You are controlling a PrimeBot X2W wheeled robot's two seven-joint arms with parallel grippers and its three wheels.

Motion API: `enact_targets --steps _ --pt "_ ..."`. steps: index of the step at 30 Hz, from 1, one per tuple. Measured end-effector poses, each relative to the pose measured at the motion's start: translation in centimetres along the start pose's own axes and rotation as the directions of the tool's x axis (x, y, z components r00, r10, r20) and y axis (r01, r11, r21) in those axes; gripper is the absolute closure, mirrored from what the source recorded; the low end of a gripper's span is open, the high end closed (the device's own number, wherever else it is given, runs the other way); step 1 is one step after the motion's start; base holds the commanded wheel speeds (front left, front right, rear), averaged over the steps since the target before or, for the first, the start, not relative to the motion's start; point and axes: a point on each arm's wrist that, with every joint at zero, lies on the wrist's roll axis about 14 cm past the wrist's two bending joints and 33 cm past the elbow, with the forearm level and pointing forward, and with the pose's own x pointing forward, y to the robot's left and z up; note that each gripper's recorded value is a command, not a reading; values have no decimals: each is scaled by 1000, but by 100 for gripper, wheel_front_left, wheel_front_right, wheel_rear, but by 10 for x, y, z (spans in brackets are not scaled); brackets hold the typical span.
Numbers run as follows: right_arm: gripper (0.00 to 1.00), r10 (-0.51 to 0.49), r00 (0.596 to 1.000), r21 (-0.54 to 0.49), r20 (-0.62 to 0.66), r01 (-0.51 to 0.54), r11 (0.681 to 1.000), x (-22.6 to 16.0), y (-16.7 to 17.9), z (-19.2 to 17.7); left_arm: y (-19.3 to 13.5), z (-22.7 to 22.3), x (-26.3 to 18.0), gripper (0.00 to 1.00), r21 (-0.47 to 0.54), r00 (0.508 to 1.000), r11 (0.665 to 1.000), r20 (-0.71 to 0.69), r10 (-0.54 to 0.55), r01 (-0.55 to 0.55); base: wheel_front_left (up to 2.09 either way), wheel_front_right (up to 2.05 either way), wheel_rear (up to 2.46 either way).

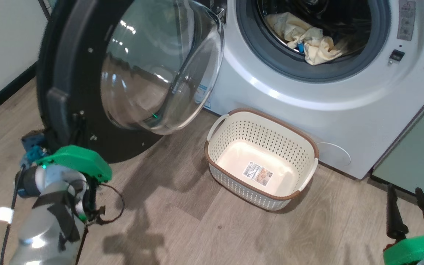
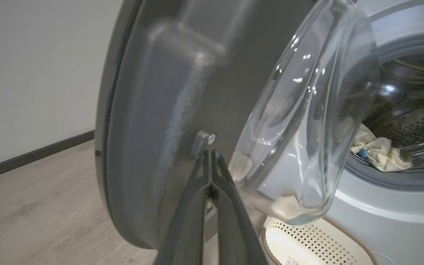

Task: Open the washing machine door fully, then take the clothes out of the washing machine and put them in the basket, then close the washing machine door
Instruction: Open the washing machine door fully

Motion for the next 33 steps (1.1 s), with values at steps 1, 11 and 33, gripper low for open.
enact_targets --steps 1,11,33 --pt "0 1 1000 0 -3 -1 1000 0 0 -1 2 0 2 100 -6 1000 1000 0 7 -7 0 0 0" --pt "0 -4 1000 -6 -22 4 1000 4 -8 -8 6 7 24 100 -18 999 999 19 36 -36 0 0 0" --pt "0 -26 999 -5 -21 26 1000 7 -19 -8 17 1 41 100 -10 997 997 6 78 -78 0 0 0"
